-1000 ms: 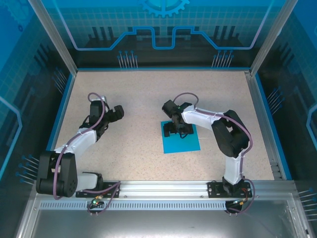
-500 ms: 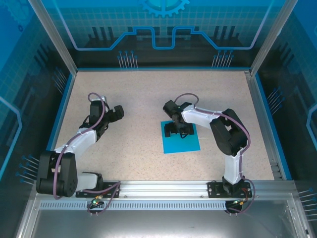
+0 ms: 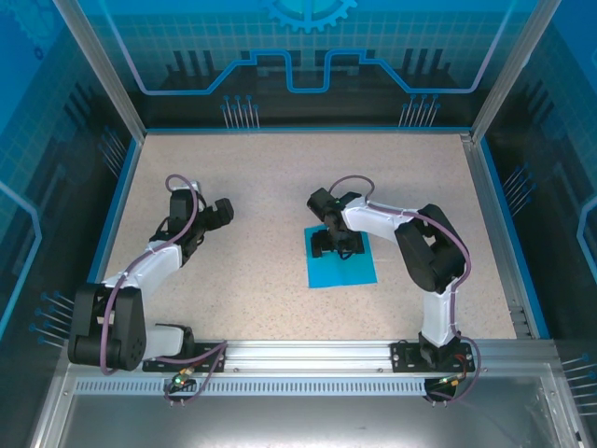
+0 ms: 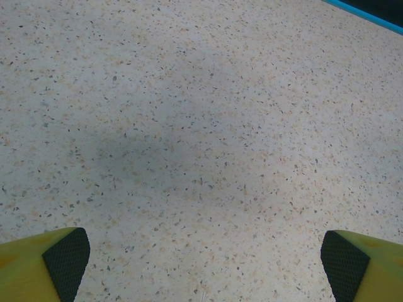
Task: Fold a paper plane with a square sheet of paper (pick it up from the middle)
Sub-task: Fold the square sheet of paper in half at the center of the table.
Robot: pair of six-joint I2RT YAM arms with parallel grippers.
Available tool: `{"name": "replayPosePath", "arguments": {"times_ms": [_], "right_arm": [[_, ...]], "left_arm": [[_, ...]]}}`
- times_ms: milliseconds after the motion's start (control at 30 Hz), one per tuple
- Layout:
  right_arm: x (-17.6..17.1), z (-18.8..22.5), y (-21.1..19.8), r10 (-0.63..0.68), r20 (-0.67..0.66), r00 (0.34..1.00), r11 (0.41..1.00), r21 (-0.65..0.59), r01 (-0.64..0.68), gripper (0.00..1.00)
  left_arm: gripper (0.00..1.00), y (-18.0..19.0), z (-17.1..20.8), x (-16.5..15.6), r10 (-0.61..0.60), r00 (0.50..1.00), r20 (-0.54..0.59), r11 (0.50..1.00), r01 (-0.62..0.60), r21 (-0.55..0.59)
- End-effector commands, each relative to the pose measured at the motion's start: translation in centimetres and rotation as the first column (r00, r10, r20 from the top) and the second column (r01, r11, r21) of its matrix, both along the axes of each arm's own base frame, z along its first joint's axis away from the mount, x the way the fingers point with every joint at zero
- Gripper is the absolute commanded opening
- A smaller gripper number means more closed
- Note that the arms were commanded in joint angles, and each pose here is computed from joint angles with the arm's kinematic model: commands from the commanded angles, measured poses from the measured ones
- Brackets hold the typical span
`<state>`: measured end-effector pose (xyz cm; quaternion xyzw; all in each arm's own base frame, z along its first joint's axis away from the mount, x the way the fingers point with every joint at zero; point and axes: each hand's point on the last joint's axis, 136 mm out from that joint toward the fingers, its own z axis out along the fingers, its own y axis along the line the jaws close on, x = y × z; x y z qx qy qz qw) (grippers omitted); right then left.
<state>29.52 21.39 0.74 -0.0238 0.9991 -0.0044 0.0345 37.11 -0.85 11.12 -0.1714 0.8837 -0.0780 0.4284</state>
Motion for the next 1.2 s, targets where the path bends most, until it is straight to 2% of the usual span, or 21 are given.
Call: {"name": "replayPosePath", "arguments": {"times_ms": [0,200,333,500,633,733,900,1067,1167], "right_arm": [[-2.8,-5.3,-2.7,-0.046,-0.142,0.989,0.995,-0.096,0.033,0.90],[-2.3,-4.3,-2.1,-0.050,-0.111,0.993,0.998,-0.052,0.044,0.87],[-1.5,-3.0,-0.8,-0.045,-0.071,0.996,0.998,0.030,0.047,0.80],[-0.6,-1.4,1.5,-0.070,-0.036,0.997,0.984,0.164,0.075,0.55],[0.1,0.3,3.9,-0.082,0.000,0.997,0.953,0.293,0.078,0.45],[0.6,2.5,6.3,-0.067,0.031,0.997,0.907,0.418,0.048,0.41],[0.9,7.1,10.4,-0.046,0.085,0.995,0.753,0.658,-0.022,0.33],[1.0,10.4,11.8,-0.059,0.132,0.990,0.627,0.776,-0.066,0.31],[0.9,11.1,11.9,-0.074,0.116,0.990,0.568,0.821,-0.054,0.31]], "left_arm": [[0.98,-0.4,1.1,0.8,-0.010,1.000,0.017,1.000,0.010,-0.004],[0.99,-0.4,1.1,0.8,-0.010,1.000,0.016,1.000,0.010,-0.003],[0.99,-0.6,1.0,0.8,-0.018,1.000,0.015,1.000,0.019,-0.010],[0.99,-1.4,0.9,0.8,-0.033,0.999,0.008,0.997,0.033,-0.065],[0.99,-3.0,0.7,0.7,-0.062,0.998,0.003,0.984,0.062,-0.164],[0.98,-5.0,0.5,0.2,-0.101,0.995,-0.003,0.968,0.098,-0.231],[0.98,-8.5,-0.5,-1.1,-0.161,0.987,-0.029,0.932,0.142,-0.334],[0.96,-10.9,-1.0,-2.5,-0.224,0.974,-0.043,0.905,0.191,-0.380],[0.95,-12.0,-0.7,-3.3,-0.251,0.968,-0.026,0.886,0.219,-0.408]]}}
